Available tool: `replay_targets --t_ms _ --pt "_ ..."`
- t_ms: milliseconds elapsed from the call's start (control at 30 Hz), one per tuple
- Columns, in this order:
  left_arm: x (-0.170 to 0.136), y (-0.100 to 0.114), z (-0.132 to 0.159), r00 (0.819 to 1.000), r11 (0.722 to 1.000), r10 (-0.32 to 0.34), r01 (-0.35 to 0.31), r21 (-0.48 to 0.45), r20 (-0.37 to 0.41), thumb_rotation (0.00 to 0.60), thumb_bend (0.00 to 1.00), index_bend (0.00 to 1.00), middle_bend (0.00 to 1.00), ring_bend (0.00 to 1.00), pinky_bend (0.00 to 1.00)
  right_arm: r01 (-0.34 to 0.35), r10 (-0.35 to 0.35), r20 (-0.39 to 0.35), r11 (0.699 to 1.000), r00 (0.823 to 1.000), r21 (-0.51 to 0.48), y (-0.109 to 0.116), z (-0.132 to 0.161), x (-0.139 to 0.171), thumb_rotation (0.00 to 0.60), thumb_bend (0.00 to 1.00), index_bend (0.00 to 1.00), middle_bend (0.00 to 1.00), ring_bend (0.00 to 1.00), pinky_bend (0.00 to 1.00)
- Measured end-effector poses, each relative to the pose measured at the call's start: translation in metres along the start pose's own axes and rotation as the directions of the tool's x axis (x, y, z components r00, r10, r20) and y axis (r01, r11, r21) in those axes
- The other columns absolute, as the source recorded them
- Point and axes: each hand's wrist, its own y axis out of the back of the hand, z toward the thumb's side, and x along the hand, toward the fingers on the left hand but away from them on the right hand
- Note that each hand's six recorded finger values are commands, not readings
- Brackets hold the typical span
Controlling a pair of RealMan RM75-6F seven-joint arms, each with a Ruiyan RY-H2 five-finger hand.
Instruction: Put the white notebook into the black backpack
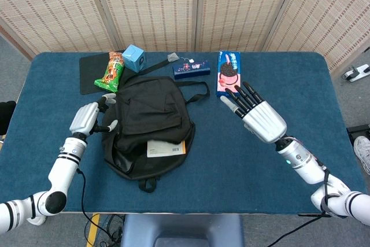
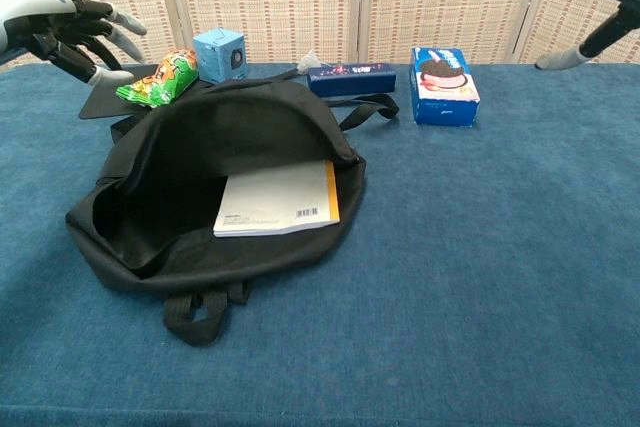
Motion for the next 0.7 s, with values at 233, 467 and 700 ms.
replay_targets --t_ms 233,467,700 --pt "-0.01 0.008 -0.012 1.0 0.998 0.017 -0.016 0.062 -0.018 0.6 0.34 0.19 0.24 0.28 0.28 -0.081 0.083 0.055 0.995 0.995 -0.051 0.0 -0.014 0.019 0.6 0.0 0.0 0.12 0.01 0.02" --pt "-0.024 0.018 -0.034 0.997 0.991 0.066 -0.06 0.121 -0.048 0.6 0.34 0.22 0.24 0.28 0.28 -0.175 0.19 0.123 0.976 0.974 -0.129 0.004 -0.031 0.052 0.6 0.0 0.09 0.24 0.15 0.24" --pt "-0.053 0.034 -0.067 0.985 0.974 0.148 -0.129 0.189 -0.09 0.6 0.34 0.24 0.24 0.28 0.28 -0.229 0.287 0.23 0.941 0.93 -0.25 0.007 -0.051 0.102 0.6 0.04 0.19 0.29 0.2 0.26"
